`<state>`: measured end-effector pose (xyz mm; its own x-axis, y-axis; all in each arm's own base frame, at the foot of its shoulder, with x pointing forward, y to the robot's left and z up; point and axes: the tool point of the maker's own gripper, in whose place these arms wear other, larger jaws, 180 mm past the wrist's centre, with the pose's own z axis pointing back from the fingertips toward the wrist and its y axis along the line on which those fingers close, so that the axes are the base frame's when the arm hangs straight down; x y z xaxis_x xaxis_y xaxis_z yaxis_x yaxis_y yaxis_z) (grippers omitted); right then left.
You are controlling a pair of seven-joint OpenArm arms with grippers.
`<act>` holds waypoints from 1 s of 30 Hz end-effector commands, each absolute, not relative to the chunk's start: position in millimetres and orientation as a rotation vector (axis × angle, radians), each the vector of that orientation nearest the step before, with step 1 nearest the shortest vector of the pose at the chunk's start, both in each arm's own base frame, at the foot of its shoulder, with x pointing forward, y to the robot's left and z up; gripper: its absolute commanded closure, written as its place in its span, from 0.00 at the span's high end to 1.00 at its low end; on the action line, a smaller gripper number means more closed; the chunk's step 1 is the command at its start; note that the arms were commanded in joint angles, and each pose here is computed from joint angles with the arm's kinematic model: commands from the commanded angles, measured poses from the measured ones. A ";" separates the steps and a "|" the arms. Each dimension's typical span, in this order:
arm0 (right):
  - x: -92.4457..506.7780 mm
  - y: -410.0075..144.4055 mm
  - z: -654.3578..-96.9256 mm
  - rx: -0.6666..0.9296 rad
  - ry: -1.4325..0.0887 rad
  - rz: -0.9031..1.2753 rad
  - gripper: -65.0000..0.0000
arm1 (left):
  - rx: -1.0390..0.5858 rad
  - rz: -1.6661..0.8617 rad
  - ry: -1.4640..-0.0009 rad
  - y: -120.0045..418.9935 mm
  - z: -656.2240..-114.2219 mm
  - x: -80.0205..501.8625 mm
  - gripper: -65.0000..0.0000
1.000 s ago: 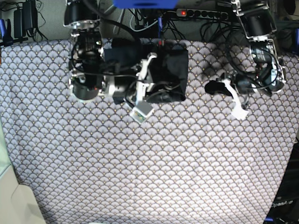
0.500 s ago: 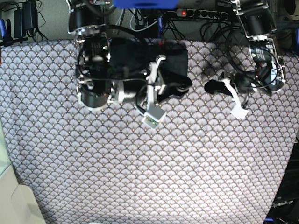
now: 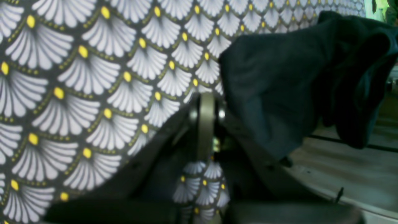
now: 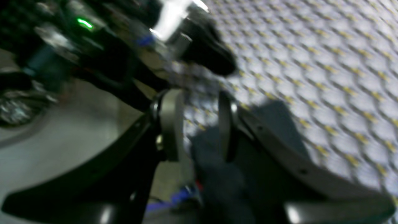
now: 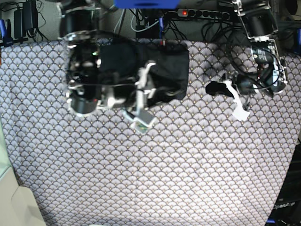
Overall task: Fold the T-shirt properly
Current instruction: 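Lift the band's end with the right gripper and fold it toward the middle, then lift the band's other end with the left gripper and fold it over the middle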
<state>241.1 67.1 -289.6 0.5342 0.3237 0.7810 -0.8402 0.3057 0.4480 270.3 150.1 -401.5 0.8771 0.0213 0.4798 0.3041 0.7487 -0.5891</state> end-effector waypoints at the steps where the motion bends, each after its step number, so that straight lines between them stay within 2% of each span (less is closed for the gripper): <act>1: 244.8 69.1 -273.7 1.004 -0.684 0.852 0.33 | -0.720 -0.173 -0.544 151.6 -387.2 283.5 0.00; 10: 236.6 49.9 -291.9 0.955 -0.632 0.852 0.33 | -0.716 -0.178 -0.546 152.6 -386.0 285.1 0.00; 17: 235.8 32.1 -268.3 0.850 -0.721 0.954 0.33 | -0.725 -0.199 -0.588 147.3 -372.8 302.3 0.00; 25: 235.3 -1.8 -284.7 0.753 -0.666 0.965 0.33 | -0.832 -0.499 -0.712 74.8 -307.4 305.8 0.00; 27: 239.2 -13.3 -286.1 0.725 -0.668 0.946 0.33 | -0.858 -0.562 -0.711 59.0 -300.1 299.5 0.07; 30: 247.2 -42.3 -288.6 0.660 -0.674 0.893 0.33 | -0.881 -0.599 -0.680 44.9 -303.7 292.2 0.25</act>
